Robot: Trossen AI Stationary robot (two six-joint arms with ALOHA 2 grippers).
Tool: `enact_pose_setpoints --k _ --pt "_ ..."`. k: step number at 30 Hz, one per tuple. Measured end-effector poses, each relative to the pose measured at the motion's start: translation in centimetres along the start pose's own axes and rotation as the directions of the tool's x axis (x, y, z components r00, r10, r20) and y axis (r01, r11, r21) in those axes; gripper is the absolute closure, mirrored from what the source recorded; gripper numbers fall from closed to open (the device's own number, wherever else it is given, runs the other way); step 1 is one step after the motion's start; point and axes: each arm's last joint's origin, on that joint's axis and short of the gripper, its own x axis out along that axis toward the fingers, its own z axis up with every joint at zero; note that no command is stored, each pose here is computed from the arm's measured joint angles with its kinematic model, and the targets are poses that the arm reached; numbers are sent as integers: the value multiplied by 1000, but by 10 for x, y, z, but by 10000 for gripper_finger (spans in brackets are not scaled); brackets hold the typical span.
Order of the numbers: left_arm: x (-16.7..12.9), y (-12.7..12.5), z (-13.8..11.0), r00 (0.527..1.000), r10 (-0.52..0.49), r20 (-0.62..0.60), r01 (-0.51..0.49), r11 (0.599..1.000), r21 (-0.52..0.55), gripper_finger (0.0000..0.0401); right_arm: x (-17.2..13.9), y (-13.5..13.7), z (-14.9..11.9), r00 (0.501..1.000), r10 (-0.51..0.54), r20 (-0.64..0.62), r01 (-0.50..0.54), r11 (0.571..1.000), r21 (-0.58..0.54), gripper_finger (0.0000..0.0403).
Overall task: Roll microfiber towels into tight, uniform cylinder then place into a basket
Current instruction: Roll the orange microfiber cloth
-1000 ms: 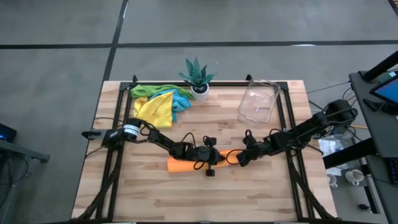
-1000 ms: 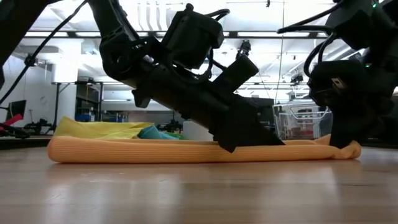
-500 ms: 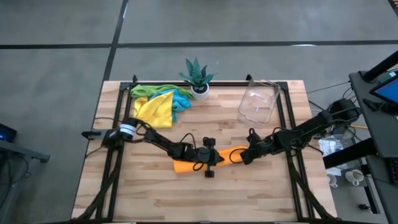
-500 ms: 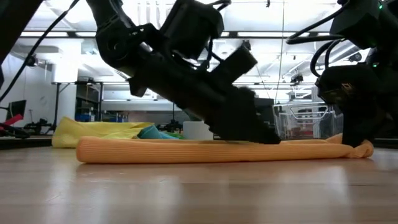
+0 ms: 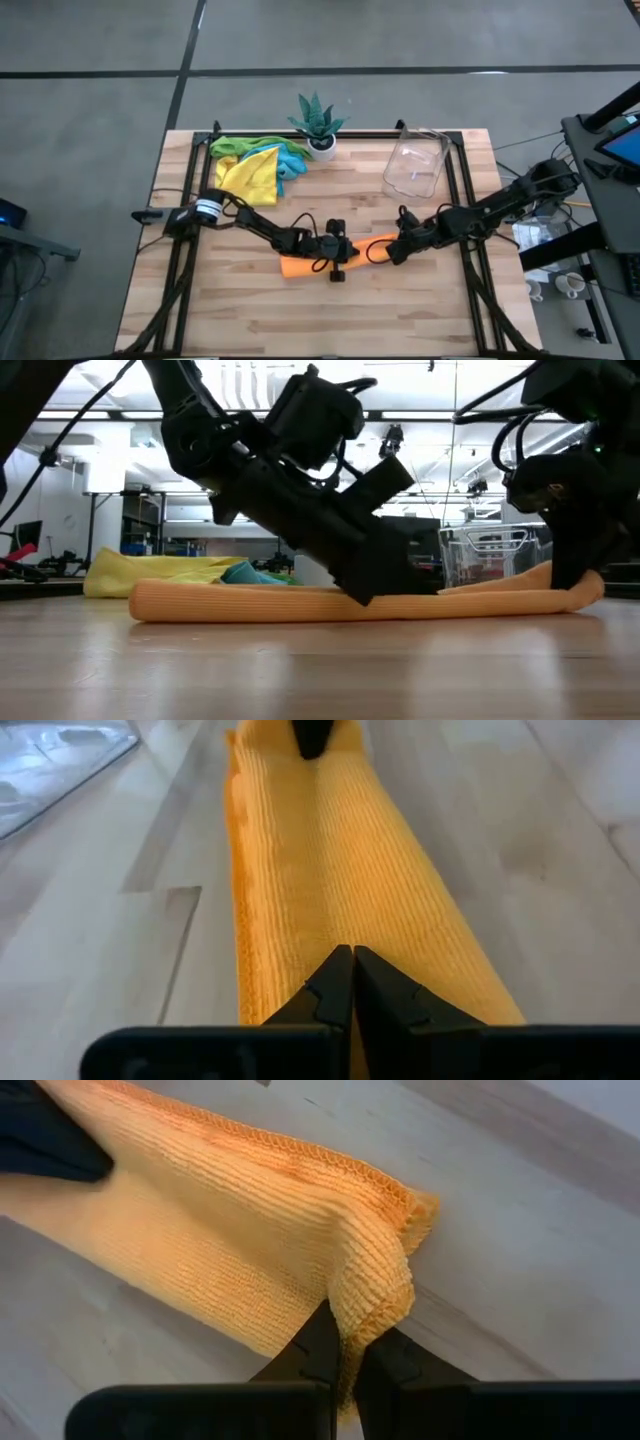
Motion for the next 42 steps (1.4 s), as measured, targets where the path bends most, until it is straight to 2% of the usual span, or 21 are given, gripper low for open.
enact_pose_setpoints --k 8,17,25,34,42 --pt "18 -4 -6 1000 -24 4 24 1000 -2 401 -13 14 7 1000 0 25 1 999 -34 390" --pt "21 -5 -6 999 -31 -9 31 1000 1 401 -24 27 13 999 30 36 -28 998 -54 390" --pt "20 -5 -8 999 -29 -21 29 1000 4 401 -38 28 16 997 -69 25 70 995 -67 390" --pt "4 -4 14 1000 -30 1 30 999 37 401 -37 28 15 997 -69 28 70 996 -62 390" --pt "8 0 33 991 3 133 -7 1000 28 401 -37 28 15 997 -67 29 68 996 -60 390"
